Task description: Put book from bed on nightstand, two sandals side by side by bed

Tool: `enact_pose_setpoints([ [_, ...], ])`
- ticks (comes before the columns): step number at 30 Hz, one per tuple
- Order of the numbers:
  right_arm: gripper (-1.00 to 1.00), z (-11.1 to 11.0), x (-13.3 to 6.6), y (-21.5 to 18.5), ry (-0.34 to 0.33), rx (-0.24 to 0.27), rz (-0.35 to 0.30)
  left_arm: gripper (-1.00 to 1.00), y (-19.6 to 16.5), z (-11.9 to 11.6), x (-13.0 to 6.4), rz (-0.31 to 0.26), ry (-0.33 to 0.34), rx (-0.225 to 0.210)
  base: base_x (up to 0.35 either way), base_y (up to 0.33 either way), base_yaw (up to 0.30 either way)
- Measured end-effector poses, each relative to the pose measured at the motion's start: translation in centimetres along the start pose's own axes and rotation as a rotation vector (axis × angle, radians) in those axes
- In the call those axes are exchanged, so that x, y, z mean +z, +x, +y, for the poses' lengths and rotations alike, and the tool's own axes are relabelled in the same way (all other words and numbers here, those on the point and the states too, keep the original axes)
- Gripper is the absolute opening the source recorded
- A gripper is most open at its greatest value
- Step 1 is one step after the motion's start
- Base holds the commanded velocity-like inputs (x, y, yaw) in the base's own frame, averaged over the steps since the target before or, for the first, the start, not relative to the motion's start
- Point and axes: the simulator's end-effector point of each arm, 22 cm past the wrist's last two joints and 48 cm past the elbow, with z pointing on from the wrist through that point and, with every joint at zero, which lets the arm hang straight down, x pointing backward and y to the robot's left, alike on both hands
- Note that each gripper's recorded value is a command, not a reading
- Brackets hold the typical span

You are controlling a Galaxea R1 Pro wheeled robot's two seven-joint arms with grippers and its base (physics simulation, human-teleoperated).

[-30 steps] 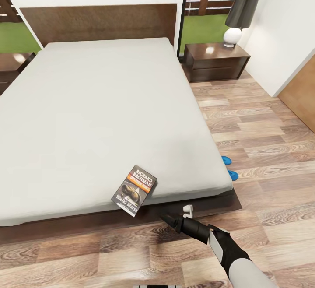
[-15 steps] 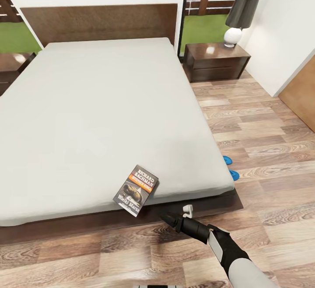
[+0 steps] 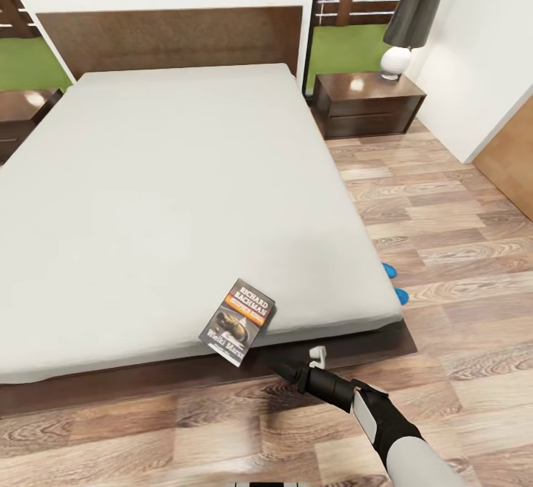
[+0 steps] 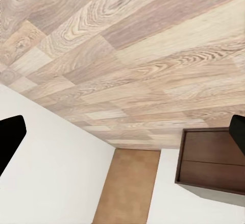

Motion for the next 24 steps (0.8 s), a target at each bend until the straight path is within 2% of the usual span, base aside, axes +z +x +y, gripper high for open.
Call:
enact_pose_setpoints([
  [24, 1.0, -0.01, -0.01, 0.0, 0.001, 0.0, 0.0, 1.0, -0.02, -0.56, 0.0, -0.001, 0.026, 0.0, 0.0, 0.125, 0.0],
])
